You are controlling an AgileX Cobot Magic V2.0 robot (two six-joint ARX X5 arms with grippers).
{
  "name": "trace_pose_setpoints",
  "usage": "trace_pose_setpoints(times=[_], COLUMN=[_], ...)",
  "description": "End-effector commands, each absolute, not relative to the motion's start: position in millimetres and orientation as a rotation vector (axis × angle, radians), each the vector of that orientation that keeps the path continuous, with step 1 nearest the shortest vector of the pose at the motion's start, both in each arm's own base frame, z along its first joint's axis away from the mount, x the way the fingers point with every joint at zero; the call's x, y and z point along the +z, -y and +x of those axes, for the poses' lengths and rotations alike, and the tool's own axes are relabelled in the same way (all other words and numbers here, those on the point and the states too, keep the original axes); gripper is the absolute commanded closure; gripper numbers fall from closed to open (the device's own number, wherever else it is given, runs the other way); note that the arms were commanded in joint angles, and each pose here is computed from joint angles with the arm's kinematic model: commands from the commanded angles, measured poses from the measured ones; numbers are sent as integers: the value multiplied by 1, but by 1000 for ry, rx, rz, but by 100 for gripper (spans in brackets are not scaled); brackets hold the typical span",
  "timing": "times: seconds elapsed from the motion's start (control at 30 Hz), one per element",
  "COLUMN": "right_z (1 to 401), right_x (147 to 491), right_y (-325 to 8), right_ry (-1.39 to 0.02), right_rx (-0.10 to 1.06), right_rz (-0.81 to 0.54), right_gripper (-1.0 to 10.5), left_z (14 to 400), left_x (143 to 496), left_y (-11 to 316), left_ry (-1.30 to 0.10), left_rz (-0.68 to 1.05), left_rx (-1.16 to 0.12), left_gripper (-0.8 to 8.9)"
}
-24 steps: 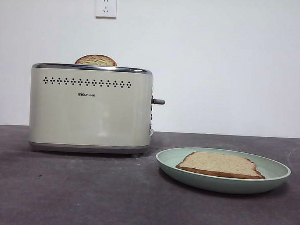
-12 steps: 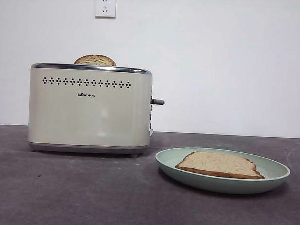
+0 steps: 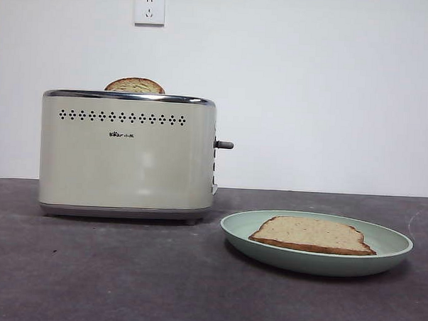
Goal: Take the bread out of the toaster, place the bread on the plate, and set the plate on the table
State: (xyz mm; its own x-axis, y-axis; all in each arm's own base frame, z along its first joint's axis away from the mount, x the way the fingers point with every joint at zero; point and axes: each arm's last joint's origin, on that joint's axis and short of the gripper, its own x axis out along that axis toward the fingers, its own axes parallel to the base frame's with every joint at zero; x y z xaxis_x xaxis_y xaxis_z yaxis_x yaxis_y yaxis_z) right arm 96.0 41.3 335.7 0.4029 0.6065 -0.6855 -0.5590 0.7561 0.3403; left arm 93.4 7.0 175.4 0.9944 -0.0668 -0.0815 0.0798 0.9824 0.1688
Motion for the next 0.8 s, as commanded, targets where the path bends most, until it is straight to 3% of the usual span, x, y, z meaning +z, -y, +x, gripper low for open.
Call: trace_pose_setpoints(times=[0.03,0.23,0.8], right_z=[96,96,96], right_x=[335,335,335], right_y=[-41,-41,-41], right_ry=[-886,-886,-886], right_rx=[739,739,739], right_rz=[50,50,50], right_gripper=[945,945,945], left_z=[95,96,96], left_x=[161,147,148], left_y=[-8,-7,-7], left_ry=[-86,-174,-164], left_rz=[118,87,62], left_rx=[-49,-66,-63], left_gripper=[817,817,817])
